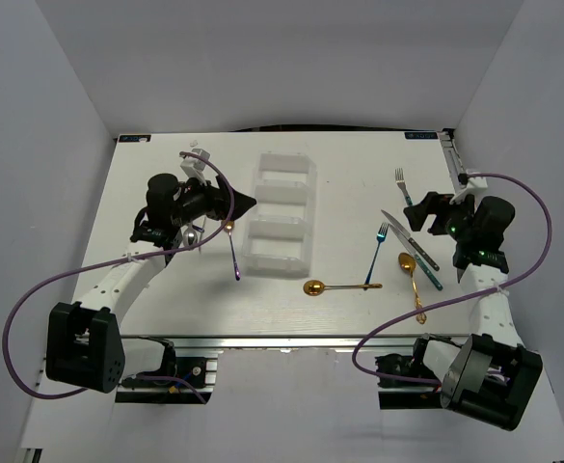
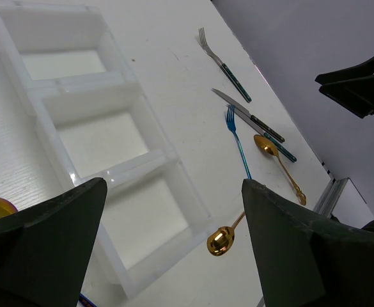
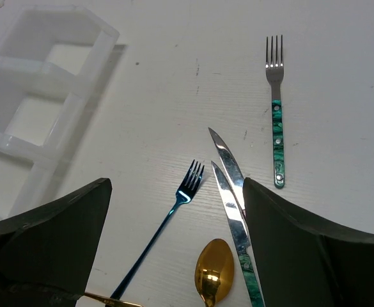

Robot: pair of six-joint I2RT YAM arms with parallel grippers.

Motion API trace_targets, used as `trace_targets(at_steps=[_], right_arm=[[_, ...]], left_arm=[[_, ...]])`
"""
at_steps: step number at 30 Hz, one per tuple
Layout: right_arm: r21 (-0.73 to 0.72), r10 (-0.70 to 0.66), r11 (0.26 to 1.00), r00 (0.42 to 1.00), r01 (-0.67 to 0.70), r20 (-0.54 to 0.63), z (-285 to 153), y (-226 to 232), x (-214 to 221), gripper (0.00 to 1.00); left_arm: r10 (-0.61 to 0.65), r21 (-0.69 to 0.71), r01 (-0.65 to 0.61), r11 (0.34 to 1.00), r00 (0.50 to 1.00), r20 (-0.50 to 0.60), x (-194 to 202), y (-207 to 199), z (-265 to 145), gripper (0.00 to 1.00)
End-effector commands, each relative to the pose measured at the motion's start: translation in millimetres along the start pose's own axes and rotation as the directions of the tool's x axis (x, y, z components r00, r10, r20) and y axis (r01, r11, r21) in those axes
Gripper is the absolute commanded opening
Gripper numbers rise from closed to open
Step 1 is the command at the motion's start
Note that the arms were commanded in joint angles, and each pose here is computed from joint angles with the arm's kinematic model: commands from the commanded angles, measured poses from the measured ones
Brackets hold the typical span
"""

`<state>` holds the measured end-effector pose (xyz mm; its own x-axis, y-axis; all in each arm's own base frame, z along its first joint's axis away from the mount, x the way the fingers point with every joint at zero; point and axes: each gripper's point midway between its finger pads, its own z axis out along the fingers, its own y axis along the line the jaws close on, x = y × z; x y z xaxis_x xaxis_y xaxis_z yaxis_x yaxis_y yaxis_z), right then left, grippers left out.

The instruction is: Sort the eating utensils into containers

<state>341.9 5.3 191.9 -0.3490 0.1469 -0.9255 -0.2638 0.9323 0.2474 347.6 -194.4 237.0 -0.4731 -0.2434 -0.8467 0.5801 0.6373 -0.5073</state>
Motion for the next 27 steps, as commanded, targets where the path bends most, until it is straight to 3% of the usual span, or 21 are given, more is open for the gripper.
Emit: trace_targets(at_steps=[1, 3, 5, 7, 10, 12, 13, 16, 18, 21, 27], right_arm=[[-0.034, -0.057, 0.998, 0.997, 0.059, 0.058, -2.3, 6.5, -14.9, 0.9], [-0.103, -0.131, 0.986, 0.991, 0.134, 0.04, -2.5, 14.6, -6.0, 0.9], [-0.276, -0.186, 0.942, 0.982, 0.191, 0.044, -5.0, 40.8, 3.3, 0.89], [-0.461, -0.297, 0.836, 0.952, 0.298, 0.078, -12.0, 67.2, 15.1, 0.89], [-0.479, -0.443, 0.79, 0.896, 0.382, -0.015, -0.2, 77.6, 28.4, 0.89], [-0.531, -0.578, 0.702, 0.815, 0.474, -0.037, 7.2, 98.3, 39.8, 0.89], [-0.597, -0.63, 0.627, 0.777, 0.501, -0.01, 7.5, 124.9, 49.4, 0.89], [-0.655, -0.741, 0.493, 0.671, 0.573, 0.029, 11.5, 151.4, 67.7, 0.89], [-0.645, -0.789, 0.466, 0.614, 0.606, 0.006, 22.3, 151.5, 74.7, 0.89], [-0.682, -0.838, 0.403, 0.545, 0.61, -0.007, 35.5, 160.5, 83.8, 0.85], [-0.871, -0.916, 0.234, 0.398, 0.432, -0.049, 8.8, 180.1, 152.0, 0.75]], left_arm=[[0.049, 0.036, -0.051, 0.998, 0.997, 0.056, -23.8, -16.5, -4.4, 0.98], [0.047, 0.035, -0.049, 0.998, 0.997, 0.054, -22.5, -16.0, -4.4, 0.98], [0.046, 0.034, -0.048, 0.998, 0.997, 0.056, -22.9, -15.9, -4.3, 0.98], [0.044, 0.033, -0.046, 0.998, 0.998, 0.054, -22.6, -15.9, -4.4, 0.98], [0.044, 0.032, -0.046, 0.998, 0.998, 0.055, -22.7, -15.6, -4.3, 0.98], [0.046, 0.03, -0.048, 0.998, 0.997, 0.057, -23.4, -15.5, -4.6, 0.98], [0.046, 0.031, -0.048, 0.998, 0.997, 0.057, -23.0, -15.8, -4.9, 0.98], [0.04, 0.029, -0.042, 0.999, 0.998, 0.055, -22.8, -15.4, -4.6, 0.98], [0.048, 0.024, -0.049, 0.998, 0.997, 0.057, -23.2, -14.4, -4.5, 0.98], [0.051, 0.019, -0.052, 0.998, 0.997, 0.057, -23.5, -13.3, -4.3, 0.98], [0.056, 0.009, -0.057, 0.998, 0.997, 0.053, -23.4, -11.5, -4.4, 0.98]])
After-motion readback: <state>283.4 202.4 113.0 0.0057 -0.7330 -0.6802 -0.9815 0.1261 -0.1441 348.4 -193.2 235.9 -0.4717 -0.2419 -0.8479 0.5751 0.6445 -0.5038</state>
